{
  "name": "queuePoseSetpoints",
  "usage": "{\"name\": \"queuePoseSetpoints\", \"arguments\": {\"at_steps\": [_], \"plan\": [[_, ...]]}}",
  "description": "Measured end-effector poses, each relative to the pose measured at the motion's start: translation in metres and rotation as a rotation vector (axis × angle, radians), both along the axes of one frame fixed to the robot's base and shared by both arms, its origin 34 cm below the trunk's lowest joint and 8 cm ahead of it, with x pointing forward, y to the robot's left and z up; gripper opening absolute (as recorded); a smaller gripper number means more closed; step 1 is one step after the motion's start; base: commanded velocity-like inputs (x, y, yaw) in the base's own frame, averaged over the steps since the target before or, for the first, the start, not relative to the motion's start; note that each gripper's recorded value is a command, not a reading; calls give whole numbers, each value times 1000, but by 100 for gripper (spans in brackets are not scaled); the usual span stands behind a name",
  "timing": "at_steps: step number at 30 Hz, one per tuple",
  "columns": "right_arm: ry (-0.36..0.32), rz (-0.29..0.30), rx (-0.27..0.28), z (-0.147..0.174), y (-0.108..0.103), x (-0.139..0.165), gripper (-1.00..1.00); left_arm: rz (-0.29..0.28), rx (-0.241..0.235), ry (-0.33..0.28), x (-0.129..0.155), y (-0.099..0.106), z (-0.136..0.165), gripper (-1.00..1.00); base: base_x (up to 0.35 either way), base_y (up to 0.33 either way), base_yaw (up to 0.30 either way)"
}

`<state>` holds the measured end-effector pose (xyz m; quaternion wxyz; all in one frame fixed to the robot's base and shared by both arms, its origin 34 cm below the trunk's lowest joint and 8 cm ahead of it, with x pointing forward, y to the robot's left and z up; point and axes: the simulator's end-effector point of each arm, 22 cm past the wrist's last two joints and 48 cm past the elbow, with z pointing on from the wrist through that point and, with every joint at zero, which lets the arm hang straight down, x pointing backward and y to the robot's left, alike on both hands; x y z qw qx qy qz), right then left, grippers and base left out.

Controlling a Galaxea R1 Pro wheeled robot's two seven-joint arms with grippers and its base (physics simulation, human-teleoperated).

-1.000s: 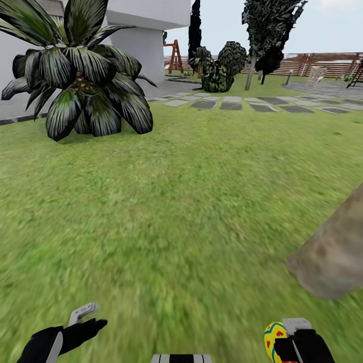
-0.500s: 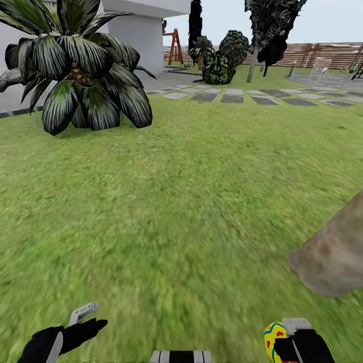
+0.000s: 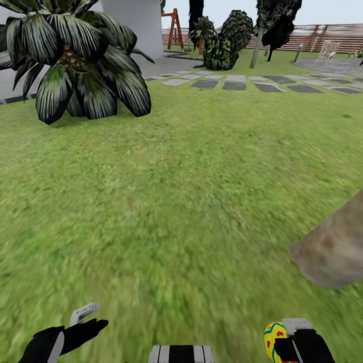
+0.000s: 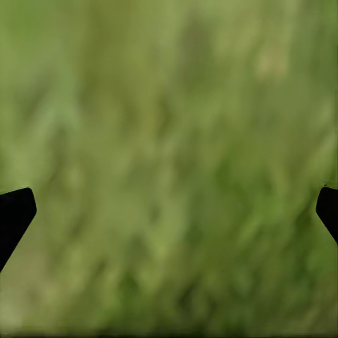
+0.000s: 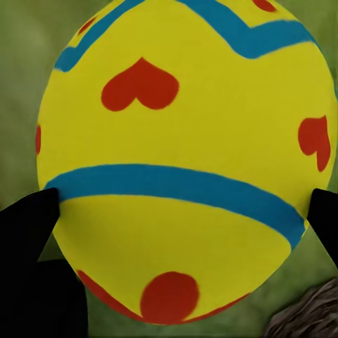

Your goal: Take the three Easter eggs out of the wicker basket on the lawn in the garden, then place them on the lawn next to a single tree (choose any tree) so that all three eggs are next to the same tree and none are left in the basket.

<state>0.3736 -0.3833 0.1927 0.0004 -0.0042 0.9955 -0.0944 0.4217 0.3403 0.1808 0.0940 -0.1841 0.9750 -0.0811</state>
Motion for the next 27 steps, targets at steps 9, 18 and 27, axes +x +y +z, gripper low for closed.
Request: {"name": "queuePoseSetpoints", "arguments": {"at_steps": [9, 18, 27], "plan": [[28, 1, 0, -9, 0, -9, -100, 1, -2, 28, -9, -1, -10, 100, 0, 0, 0], [36, 2, 0, -12, 1, -11, -100, 2, -2, 36, -12, -1, -13, 100, 0, 0, 0], [41, 1, 1, -12, 1, -13, -100, 2, 0, 34, -11, 0, -13, 100, 0, 0, 0]]}}
